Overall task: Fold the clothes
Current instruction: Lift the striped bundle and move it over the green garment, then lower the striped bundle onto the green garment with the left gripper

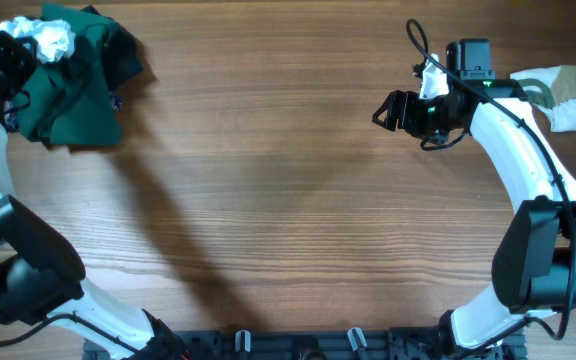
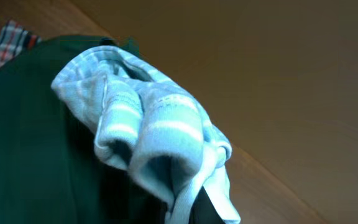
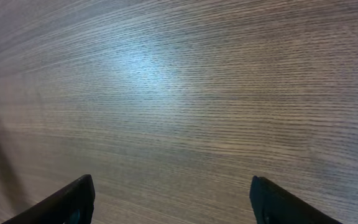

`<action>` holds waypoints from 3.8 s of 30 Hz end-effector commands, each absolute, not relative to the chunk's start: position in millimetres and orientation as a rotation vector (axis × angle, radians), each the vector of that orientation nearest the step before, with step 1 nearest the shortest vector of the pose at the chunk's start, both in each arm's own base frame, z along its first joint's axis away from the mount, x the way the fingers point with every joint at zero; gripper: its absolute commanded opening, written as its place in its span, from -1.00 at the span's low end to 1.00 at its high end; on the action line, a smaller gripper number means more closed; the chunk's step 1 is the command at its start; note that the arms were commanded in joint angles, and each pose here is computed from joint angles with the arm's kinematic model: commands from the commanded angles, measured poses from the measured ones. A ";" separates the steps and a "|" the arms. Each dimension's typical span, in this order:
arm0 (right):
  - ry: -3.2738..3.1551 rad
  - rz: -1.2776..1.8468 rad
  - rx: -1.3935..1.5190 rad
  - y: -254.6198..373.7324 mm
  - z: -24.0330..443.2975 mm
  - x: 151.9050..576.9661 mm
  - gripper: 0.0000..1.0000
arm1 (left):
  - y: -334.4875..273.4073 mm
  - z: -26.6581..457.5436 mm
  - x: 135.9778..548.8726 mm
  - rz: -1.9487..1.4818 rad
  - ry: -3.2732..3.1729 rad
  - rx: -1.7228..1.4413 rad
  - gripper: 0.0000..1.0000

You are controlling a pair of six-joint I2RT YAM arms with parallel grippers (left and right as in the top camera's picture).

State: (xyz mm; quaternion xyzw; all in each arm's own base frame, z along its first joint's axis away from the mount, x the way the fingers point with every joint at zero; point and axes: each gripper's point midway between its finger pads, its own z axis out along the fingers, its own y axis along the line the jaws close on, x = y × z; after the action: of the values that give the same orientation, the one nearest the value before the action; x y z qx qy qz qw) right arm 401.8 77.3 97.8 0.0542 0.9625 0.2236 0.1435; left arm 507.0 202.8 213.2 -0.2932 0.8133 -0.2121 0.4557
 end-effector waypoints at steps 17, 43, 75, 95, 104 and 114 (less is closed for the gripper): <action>2.782 0.638 0.168 77.1 97.1 400.0 0.61 | 182.0 223.5 557.0 -0.583 1.862 -0.689 -0.92; 2.809 0.640 0.178 77.0 95.0 393.6 0.61 | 223.9 125.8 530.0 -0.690 2.002 -0.916 -0.90; 2.810 0.641 0.179 77.1 94.9 393.4 0.61 | 201.4 234.4 521.8 -0.735 1.878 -0.726 0.67; 2.799 0.640 0.174 77.0 95.7 395.9 0.61 | 161.8 214.5 573.5 -0.307 1.911 -0.590 -0.92; 2.799 0.638 0.171 76.9 95.6 395.9 0.61 | 171.1 194.0 586.9 -0.029 1.917 -0.540 -0.92; 2.800 0.638 0.171 76.9 95.6 395.8 0.61 | 196.0 130.4 584.6 0.007 2.007 -0.613 -0.92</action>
State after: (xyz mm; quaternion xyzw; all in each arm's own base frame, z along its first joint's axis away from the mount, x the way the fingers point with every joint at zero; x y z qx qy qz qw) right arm 396.4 77.2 96.0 0.0586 0.9642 0.2229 0.1314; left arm 583.4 187.6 164.0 -0.2508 0.8158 -0.0130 0.5209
